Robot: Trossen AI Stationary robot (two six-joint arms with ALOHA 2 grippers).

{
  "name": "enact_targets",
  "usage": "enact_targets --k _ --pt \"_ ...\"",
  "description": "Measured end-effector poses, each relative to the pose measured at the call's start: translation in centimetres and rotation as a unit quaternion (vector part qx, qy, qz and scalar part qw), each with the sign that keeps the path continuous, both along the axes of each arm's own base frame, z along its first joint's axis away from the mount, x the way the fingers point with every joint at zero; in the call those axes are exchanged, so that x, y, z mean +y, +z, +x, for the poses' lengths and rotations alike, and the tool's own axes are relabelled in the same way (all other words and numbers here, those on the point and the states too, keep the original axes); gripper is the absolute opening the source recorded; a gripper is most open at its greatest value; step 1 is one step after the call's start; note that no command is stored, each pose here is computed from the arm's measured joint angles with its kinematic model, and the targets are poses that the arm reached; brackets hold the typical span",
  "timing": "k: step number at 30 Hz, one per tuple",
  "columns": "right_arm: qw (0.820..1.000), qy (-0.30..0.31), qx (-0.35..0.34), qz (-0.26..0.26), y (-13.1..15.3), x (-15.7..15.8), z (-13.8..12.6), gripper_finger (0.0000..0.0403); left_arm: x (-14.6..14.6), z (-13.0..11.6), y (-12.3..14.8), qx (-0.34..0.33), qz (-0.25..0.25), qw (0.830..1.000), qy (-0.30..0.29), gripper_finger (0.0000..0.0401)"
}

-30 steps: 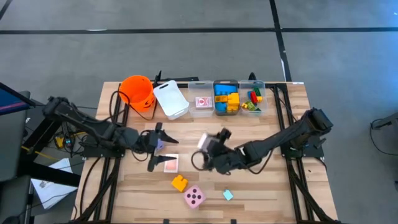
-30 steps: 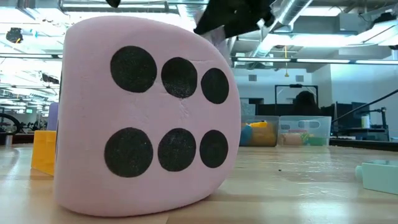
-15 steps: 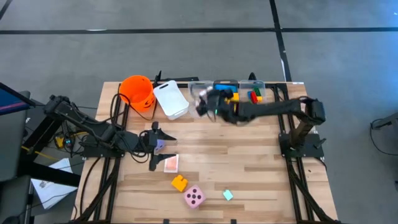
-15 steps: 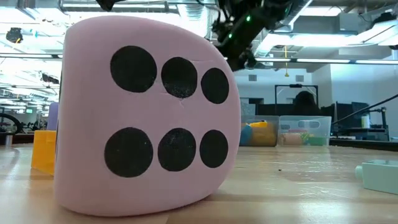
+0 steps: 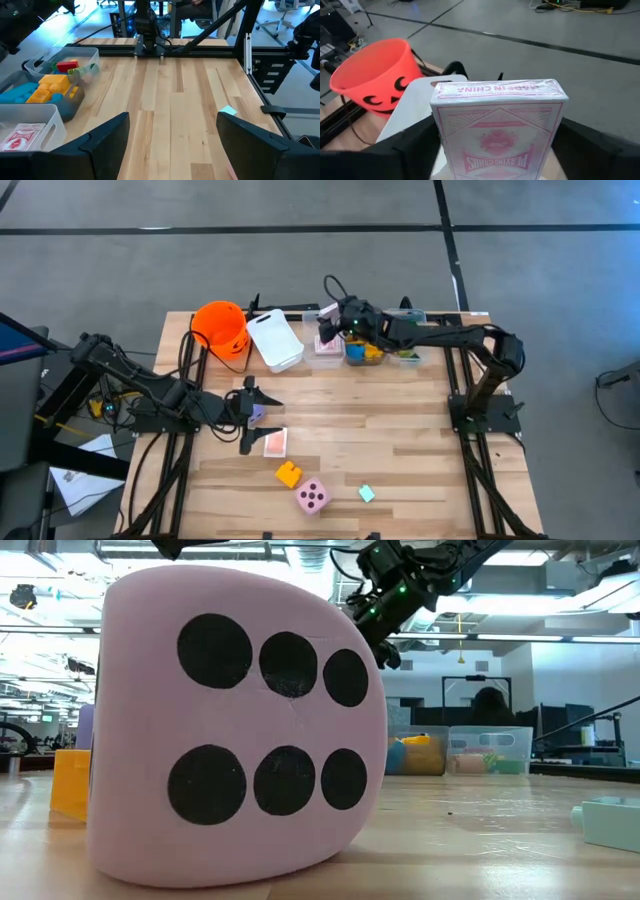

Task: Pick & Place Toys
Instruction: Put the red deck of cards into the left transparent bin, then put the orange deck of cards into the left transparent bin

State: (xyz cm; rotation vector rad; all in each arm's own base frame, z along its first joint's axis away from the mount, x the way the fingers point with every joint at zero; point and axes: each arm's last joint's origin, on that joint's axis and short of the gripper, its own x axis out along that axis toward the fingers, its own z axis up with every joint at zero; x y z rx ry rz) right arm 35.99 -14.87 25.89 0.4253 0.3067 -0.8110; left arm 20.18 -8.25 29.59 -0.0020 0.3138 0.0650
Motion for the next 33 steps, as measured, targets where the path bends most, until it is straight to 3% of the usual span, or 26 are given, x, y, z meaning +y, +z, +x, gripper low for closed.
enact_targets --k 2,4,10,13,17,20,26,29,33 --pt "1.0 0.0 -0.007 -0.002 0.1 0.0 0.1 0.0374 0.0 0.0 0.0 -0.001 0.0 1.0 0.0 0.0292" --pt "1.0 0.001 -0.012 -0.004 0.2 -0.1 0.1 0.0383 0.0 0.0 0.0 -0.002 -0.001 1.0 0.0 0.0292" --pt "1.0 0.01 -0.009 -0.004 0.2 0.3 0.2 0.0342 0.0 0.0 0.1 -0.003 -0.001 1.0 0.0 0.0292" --pt "0.997 0.08 0.009 -0.008 0.1 2.1 0.9 0.0332 0.0 0.0 0.0 -0.002 -0.001 1.0 0.0 0.0292" --pt "0.982 0.181 0.056 -0.023 -0.4 6.7 2.0 0.0326 0.0 -0.1 -0.4 0.013 -0.01 1.0 0.006 0.0292" --pt "0.97 0.22 0.091 -0.046 -0.8 11.3 2.4 0.0326 0.1 -0.1 -1.6 0.014 -0.017 1.0 0.008 0.0292" --pt "0.96 0.219 0.117 -0.13 -0.8 22.0 1.4 0.0326 0.3 0.0 -3.9 -0.046 -0.02 0.999 0.005 0.0292" --pt "0.963 0.206 0.095 -0.147 -0.7 26.4 0.0 0.0326 0.4 -0.3 -4.8 -0.009 -0.011 1.0 0.015 0.0292" --pt "0.968 0.209 0.061 -0.123 -0.7 30.6 -1.8 0.0326 0.8 -0.4 -6.7 0.068 -0.015 0.994 0.088 0.0292"
